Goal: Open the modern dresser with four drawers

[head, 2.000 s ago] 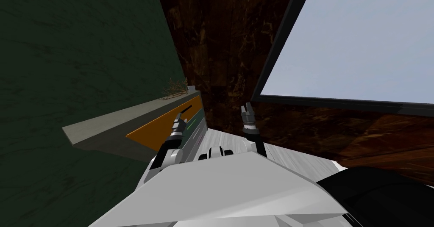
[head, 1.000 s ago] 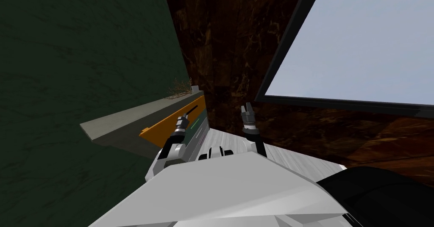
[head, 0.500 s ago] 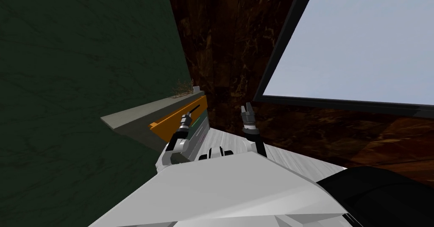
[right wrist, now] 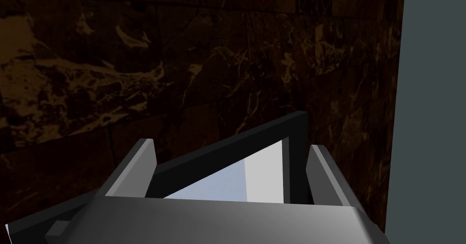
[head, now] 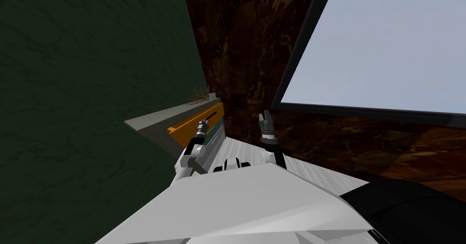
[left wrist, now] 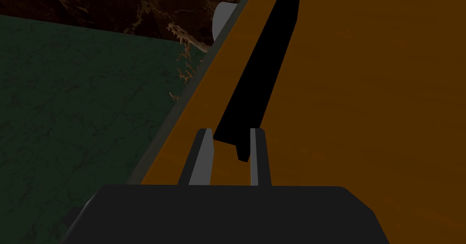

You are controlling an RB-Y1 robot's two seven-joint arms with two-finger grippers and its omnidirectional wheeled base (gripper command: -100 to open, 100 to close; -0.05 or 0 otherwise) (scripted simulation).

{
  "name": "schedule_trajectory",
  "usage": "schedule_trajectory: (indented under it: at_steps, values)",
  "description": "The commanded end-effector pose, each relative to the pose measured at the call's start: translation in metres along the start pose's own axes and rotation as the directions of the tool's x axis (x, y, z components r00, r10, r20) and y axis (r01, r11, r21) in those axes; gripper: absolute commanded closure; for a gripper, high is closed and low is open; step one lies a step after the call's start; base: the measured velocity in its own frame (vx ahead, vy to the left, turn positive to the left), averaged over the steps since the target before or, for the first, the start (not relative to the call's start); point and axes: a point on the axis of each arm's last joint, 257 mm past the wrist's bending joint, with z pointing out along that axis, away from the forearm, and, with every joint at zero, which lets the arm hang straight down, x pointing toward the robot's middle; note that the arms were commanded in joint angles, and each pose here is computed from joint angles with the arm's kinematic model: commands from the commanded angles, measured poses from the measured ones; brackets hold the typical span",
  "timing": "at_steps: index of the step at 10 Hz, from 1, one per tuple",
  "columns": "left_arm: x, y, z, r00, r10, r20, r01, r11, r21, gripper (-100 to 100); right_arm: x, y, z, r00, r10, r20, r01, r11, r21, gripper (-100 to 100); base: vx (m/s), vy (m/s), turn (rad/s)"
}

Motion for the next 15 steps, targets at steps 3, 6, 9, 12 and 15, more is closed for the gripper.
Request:
schedule_trajectory:
  at_steps: [3, 6, 9, 12, 15]
  values:
    - [0.009, 0.025, 0.022, 0.9995, -0.016, -0.027, 0.015, 0.9991, -0.039, 100, 0.000, 0.000, 0.000, 1.000, 0.000, 0.000, 0.000, 1.000, 0.000, 0, -0.067, -0.030, 0.025]
    - [0.023, 0.011, 0.049, 0.9975, -0.027, -0.066, 0.028, 0.9996, 0.005, 100, 0.000, 0.000, 0.000, 1.000, 0.000, 0.000, 0.000, 1.000, 0.000, 0, -0.065, -0.031, 0.079]
    - [0.016, 0.038, 0.049, 0.9984, -0.023, -0.051, 0.020, 0.9986, -0.049, 100, 0.000, 0.000, 0.000, 1.000, 0.000, 0.000, 0.000, 1.000, 0.000, 0, -0.020, -0.013, -0.008]
    - [0.028, 0.020, 0.073, 0.9959, -0.031, -0.085, 0.031, 0.9995, -0.001, 100, 0.000, 0.000, 0.000, 1.000, 0.000, 0.000, 0.000, 1.000, 0.000, 0, -0.064, -0.027, 0.077]
    - [0.021, 0.045, 0.076, 0.9972, -0.024, -0.071, 0.020, 0.9985, -0.052, 100, 0.000, 0.000, 0.000, 1.000, 0.000, 0.000, 0.000, 1.000, 0.000, 0, -0.027, -0.012, -0.005]
